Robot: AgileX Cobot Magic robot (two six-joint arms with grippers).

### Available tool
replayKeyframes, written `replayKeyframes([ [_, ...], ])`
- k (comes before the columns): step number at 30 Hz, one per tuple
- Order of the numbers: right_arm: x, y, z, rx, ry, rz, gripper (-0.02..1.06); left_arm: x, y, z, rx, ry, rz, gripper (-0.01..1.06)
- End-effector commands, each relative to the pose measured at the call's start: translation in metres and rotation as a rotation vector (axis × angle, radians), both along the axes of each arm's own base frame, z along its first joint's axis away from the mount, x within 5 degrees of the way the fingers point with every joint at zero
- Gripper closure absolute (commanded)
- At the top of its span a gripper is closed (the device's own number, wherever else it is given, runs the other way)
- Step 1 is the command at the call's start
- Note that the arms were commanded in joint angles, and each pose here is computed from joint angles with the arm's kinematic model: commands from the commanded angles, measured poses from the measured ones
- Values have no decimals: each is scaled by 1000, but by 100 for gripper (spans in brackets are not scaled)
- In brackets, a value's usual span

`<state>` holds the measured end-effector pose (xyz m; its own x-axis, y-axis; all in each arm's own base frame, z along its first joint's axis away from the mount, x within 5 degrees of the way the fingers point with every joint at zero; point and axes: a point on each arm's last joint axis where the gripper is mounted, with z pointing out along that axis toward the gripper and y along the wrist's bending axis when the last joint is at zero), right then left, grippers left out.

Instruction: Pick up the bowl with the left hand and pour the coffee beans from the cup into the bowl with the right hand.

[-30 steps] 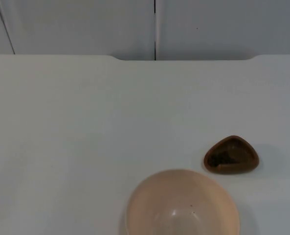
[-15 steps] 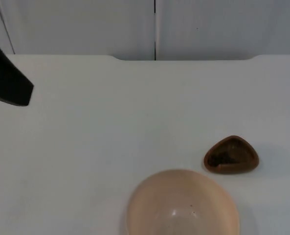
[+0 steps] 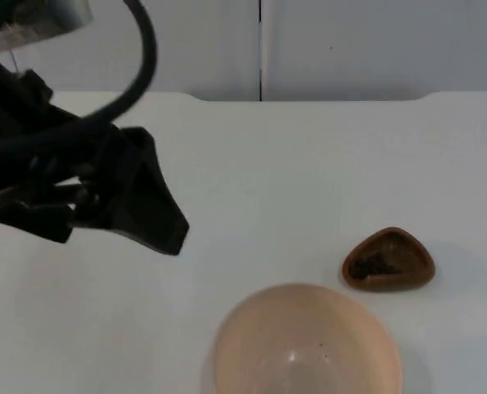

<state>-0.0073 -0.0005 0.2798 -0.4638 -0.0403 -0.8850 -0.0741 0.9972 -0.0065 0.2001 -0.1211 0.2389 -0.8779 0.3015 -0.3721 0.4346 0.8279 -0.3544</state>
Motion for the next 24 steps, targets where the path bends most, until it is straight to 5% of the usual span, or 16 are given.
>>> replayKeyframes([
  [1, 0, 0, 1, -4, -11, -5, -1, 9, -9, -16, 9, 46, 11, 7],
  [9, 0, 0, 1, -4, -11, -5, -1, 20, -14, -50, 61, 163, 17, 7],
  [24, 0, 0, 1, -4, -11, -5, -1, 30, -17, -66, 70, 167, 56, 7],
])
